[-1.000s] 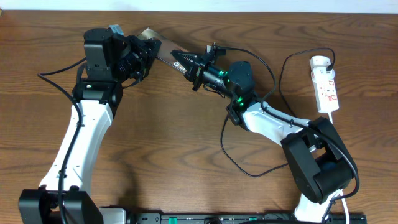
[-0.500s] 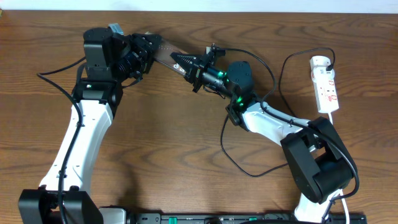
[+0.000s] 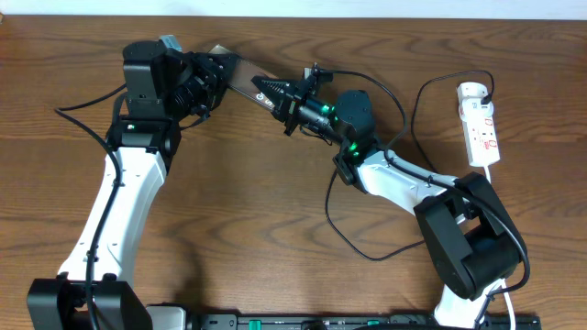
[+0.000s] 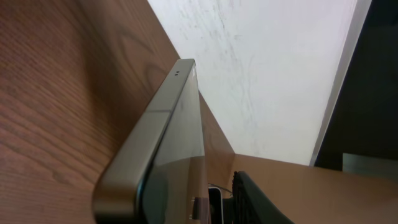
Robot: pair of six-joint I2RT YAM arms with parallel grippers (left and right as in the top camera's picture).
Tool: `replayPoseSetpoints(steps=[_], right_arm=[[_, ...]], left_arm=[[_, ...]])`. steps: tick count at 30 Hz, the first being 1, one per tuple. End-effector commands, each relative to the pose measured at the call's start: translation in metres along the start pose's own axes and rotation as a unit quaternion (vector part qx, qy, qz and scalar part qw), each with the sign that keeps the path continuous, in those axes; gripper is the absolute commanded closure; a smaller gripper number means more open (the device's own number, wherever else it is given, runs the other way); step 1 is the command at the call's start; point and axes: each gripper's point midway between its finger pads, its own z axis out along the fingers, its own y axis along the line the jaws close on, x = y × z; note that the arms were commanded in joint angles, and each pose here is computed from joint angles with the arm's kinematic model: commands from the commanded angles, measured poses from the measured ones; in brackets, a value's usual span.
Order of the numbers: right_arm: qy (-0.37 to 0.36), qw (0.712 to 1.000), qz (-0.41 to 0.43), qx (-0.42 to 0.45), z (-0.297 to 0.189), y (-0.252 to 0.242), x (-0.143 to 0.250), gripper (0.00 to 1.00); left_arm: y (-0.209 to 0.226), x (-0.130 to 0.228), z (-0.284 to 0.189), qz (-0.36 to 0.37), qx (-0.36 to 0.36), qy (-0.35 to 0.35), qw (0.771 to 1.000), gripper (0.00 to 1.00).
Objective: Plug charger to phone and switch on socket
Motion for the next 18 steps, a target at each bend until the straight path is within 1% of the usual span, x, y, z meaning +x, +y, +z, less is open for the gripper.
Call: replayPoseSetpoints(steps=[1,12,18], right_arm=[[0.001,1.000,-0.017,-0.012,0.004,0.007,0.007,0.99],[0.001,1.000,-0.015,-0.013,0.009,0.004,0.015,0.99],[0.001,1.000,-0.015,-0.013,0.009,0.004,0.015,0.99]], left_arm=[[-0.011,-0.003,-0.002,0.007,0.012,-0.003,1.000,0.71],[-0.012,-0.001,-0.002,0.001,0.014,0.000,1.000,0.71],[-0.015,0.007,0.001,0.006,0.016,0.009,1.000,0.71]])
